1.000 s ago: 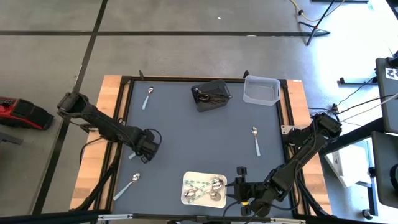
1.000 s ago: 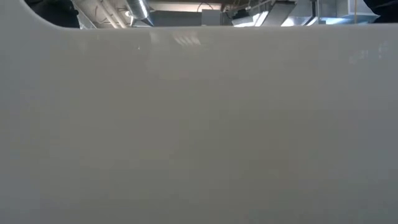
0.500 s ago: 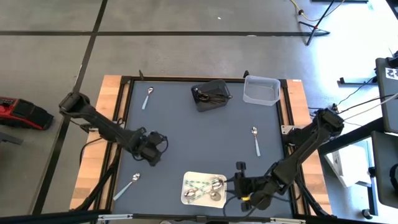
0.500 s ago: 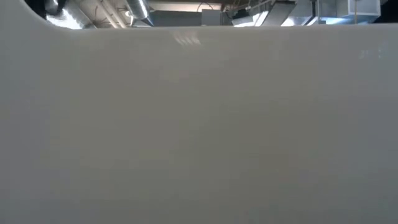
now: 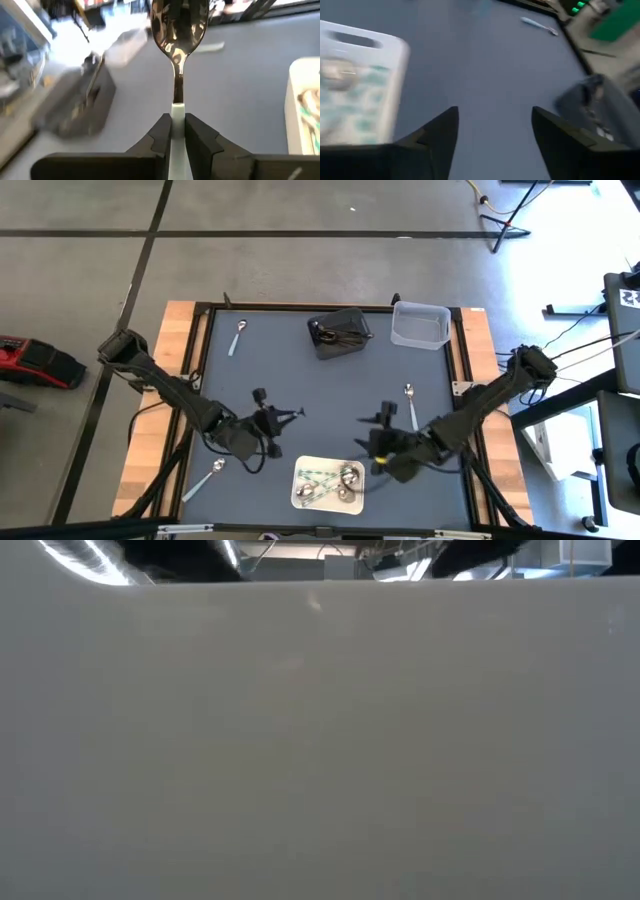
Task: Sort silverware by color (type)
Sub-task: Put the blue spoon into the transparent bin
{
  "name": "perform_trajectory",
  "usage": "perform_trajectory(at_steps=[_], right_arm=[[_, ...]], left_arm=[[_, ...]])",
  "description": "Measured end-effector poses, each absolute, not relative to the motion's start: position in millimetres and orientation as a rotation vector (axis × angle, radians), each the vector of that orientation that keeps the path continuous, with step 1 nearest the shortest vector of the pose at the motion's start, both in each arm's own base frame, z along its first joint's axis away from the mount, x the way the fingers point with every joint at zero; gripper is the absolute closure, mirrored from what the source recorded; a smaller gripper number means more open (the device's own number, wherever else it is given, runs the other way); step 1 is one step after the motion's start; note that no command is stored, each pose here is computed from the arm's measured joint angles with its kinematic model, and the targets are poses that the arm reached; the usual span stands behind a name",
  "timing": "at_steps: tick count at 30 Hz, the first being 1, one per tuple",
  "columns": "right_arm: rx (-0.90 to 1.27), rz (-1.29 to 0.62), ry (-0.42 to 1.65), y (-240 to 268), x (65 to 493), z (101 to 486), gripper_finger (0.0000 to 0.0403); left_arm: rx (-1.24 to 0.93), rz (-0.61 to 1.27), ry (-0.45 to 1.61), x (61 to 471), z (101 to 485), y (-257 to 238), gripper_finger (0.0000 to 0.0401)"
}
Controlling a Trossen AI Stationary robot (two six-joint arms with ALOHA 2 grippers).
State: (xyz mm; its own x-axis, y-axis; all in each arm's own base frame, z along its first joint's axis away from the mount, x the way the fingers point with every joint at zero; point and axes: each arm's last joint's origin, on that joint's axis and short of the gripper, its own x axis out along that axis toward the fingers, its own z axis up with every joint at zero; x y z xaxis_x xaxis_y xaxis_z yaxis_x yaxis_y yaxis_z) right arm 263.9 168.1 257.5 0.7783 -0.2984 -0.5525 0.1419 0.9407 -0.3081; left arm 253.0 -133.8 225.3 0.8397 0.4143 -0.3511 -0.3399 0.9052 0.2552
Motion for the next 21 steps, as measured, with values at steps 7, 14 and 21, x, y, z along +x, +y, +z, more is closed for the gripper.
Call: perform_trajectory(at_steps=[7, 14, 21], right_arm=[[-0.304, -0.346, 0.547, 139.1, 302.0, 257.2, 0.0132], [-0.327, -0.317, 0.398, 145.4, 328.3, 255.3, 0.0151], [-0.317, -0.385, 0.317, 137.2, 345.6, 252.1, 0.0166]], left_arm=[[0.346, 0.375, 0.348, 278.6, 223.4, -129.1, 0.0363], [0.309, 0.417, 0.375, 282.8, 219.0, -117.9, 0.0363], [0.355, 0.422, 0.398, 286.5, 218.5, -109.1, 0.0362]])
